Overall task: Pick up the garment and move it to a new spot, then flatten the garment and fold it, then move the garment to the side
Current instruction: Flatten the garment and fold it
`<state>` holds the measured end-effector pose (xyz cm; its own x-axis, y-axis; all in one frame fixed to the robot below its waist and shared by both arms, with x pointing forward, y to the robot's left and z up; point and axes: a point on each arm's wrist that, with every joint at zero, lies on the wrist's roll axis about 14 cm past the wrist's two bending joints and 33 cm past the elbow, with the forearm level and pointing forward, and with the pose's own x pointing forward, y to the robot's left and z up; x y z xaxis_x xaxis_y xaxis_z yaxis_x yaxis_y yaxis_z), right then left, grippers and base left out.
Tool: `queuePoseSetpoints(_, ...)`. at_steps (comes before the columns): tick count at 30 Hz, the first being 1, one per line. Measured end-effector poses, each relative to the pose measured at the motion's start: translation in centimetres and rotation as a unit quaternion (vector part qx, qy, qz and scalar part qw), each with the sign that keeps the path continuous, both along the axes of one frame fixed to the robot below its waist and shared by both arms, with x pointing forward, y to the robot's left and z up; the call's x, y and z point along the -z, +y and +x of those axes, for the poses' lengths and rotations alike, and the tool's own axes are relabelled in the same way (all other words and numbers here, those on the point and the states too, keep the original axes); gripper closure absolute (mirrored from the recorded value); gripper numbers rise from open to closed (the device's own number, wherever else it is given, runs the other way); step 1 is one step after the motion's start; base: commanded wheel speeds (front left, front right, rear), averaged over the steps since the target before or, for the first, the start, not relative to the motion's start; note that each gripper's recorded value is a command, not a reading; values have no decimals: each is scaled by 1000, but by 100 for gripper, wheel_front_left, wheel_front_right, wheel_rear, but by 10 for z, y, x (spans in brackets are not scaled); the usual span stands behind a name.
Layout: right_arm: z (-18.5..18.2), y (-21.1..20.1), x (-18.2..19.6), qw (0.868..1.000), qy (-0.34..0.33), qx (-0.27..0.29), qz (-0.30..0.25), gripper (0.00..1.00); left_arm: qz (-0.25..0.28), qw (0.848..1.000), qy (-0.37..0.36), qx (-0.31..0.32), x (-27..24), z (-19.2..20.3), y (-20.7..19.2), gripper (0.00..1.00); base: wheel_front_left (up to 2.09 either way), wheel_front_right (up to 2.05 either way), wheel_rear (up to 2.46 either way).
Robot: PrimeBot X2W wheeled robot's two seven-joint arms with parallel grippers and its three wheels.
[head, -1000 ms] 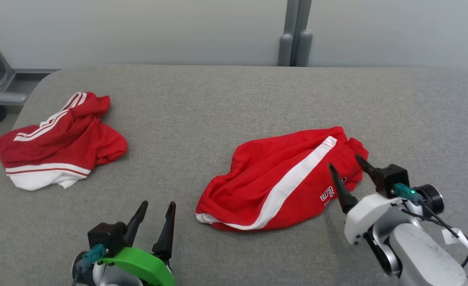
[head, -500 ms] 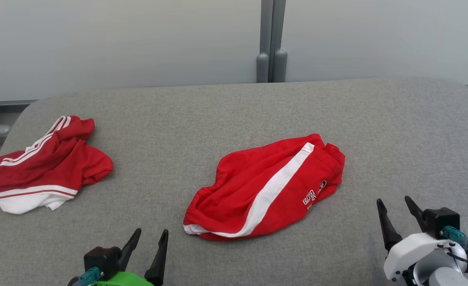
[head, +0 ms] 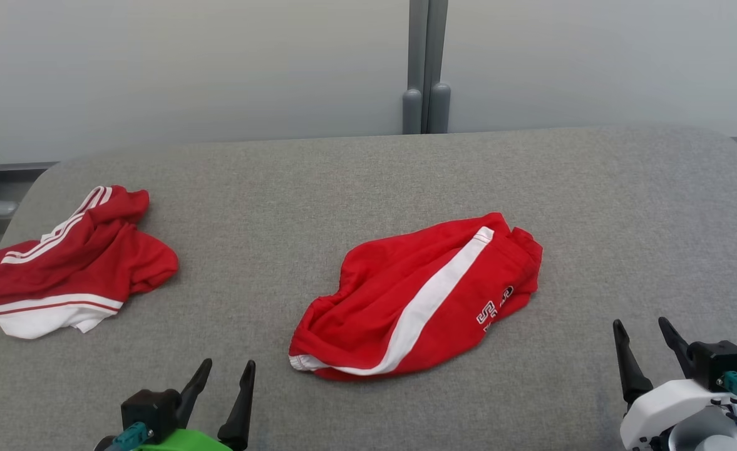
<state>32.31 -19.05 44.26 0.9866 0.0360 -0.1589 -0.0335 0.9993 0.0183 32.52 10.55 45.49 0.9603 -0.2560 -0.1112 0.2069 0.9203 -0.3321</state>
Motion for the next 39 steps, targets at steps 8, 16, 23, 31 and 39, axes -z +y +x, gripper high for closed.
queuePoseSetpoints(8, 14, 13, -11, 999, -18, -26, -7, 0, -5, 1000, 13, 3, 8, -1, 0, 0, 0, 0, 0)
queuePoseSetpoints(16, 74, 50, -56, 992, -67, -106, -30, 0, -27, 997, 43, 51, 20, 7, -28, 0, 0, 0, 0)
queuePoseSetpoints(23, 108, 76, -63, 983, -62, -163, -54, 0, -18, 994, 81, 71, 36, 19, -35, 0, 0, 0, 0)
queuePoseSetpoints(31, 120, 109, -55, 973, -41, -218, -66, 0, -49, 990, 118, 54, 52, 18, -36, 0, 0, 0, 0)
queuePoseSetpoints(39, 115, 107, -23, 971, 21, -226, -79, 0, -67, 988, 121, 66, 49, 25, -49, 0, 0, 0, 0)
